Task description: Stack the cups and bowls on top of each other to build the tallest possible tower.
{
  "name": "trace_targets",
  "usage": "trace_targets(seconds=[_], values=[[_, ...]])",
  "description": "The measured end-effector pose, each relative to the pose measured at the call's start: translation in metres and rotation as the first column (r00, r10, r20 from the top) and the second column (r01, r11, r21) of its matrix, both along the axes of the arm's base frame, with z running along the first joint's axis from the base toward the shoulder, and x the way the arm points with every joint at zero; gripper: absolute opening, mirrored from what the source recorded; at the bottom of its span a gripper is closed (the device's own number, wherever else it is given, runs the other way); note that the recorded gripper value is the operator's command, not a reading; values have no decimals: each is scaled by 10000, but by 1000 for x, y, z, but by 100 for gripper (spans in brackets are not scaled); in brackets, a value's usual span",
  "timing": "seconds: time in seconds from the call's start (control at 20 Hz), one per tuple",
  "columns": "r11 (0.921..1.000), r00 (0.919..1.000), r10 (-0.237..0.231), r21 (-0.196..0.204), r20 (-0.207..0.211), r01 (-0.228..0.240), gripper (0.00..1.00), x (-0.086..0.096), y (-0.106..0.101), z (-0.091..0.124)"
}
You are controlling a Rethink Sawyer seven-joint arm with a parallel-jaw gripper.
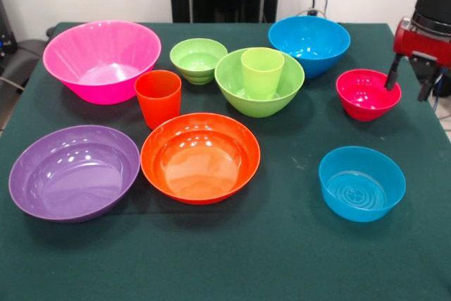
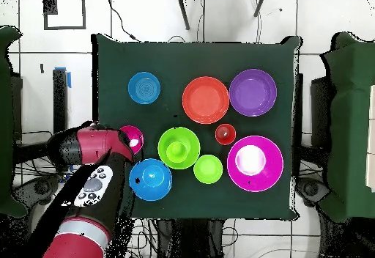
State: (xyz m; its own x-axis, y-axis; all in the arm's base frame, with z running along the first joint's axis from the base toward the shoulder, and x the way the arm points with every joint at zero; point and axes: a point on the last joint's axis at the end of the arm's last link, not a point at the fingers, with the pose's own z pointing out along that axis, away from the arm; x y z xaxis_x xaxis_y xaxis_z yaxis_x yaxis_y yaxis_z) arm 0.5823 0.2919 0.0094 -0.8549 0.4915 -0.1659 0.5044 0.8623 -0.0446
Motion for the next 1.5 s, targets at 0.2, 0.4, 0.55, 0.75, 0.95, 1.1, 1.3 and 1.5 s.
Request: trace_targets(seconds=[0.2, 0.4, 0.55, 0.75, 0.95, 1.1, 1.3, 1.5], values=[[9992, 10000, 56, -387, -54, -58, 100, -8, -5, -7], [9967, 9999, 109, -800, -91, -116, 100, -16, -12, -13], [9941, 9999, 161, -1075, -32, -164, 100, -20, -16, -16], [9923, 9996, 228, -1222, 160, -207, 100, -19, -20, -19], [9914, 9991, 226, -1299, 365, -177, 100, -16, -25, -20], [9911, 9985, 218, -1326, 510, -149, 100, -14, -27, -22], [9917, 9983, 108, -1283, 571, -33, 100, -13, -28, -24], [9921, 9983, 49, -1253, 585, 24, 100, -12, -28, -24]])
